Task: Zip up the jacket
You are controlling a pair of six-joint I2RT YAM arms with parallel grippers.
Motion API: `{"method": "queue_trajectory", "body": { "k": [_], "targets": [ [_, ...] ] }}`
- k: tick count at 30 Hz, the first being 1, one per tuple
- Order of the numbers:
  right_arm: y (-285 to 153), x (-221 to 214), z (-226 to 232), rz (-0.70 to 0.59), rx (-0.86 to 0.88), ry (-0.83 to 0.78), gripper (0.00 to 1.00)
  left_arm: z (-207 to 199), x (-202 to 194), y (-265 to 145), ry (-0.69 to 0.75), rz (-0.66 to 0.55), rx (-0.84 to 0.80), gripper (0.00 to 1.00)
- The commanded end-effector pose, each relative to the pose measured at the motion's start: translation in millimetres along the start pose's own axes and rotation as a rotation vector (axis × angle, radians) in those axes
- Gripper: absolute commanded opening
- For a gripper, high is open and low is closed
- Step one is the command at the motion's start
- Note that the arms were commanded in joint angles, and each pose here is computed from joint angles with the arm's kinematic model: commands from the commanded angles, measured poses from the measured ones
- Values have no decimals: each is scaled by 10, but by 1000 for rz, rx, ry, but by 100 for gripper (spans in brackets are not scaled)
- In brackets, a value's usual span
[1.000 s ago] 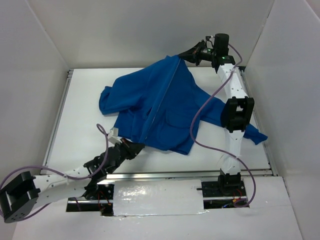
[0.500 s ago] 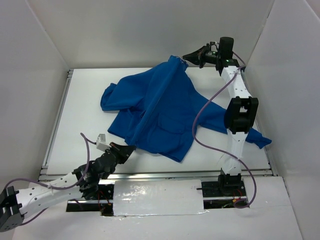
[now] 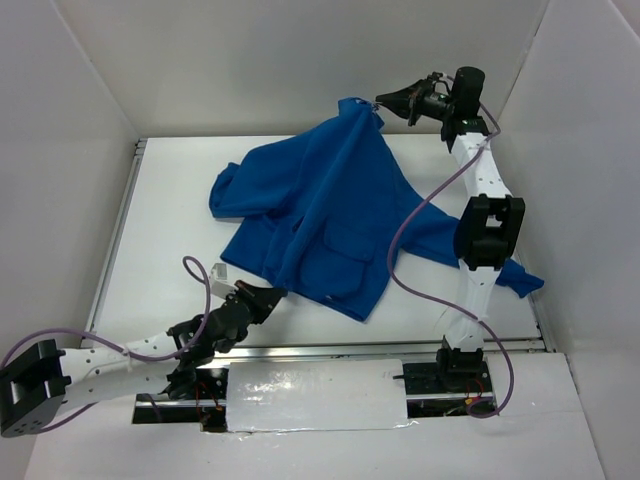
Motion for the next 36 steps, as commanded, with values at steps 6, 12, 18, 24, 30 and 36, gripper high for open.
{"method": "queue_trajectory", "body": {
  "k": [6,12,18,24,30,36],
  "targets": [
    [-761,267,1231,-512,158,-406,0,1054,96,-236,285,43,427,0],
    [-613,-615,1582,-433,144,-709,0,1090,67,-209,311,52,453,0],
    [35,-1424,725,-298,-103,-633,0,793,7,-155,387,63,432,26],
    [320,-2275,-209,-236,-195,-690,0,328,14,-298,470,47,315,99],
    [417,-2650,-483,-196,-257,-746,0,-124,115,-445,531,52,67,99],
    [282,-2818,-888,-155,-270,-708,0,-401,129,-476,533,36,-162,100]
  ]
}}
Point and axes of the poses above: each gripper's point midway between its finger pads, its own y axis out along the fingers, its own z axis along the line the jaws close on, x = y × z, the point moved 10 cm from there along -y, back along the fingers, and after that the axes turned 9 degrees about -y, right-handed, at the moved point
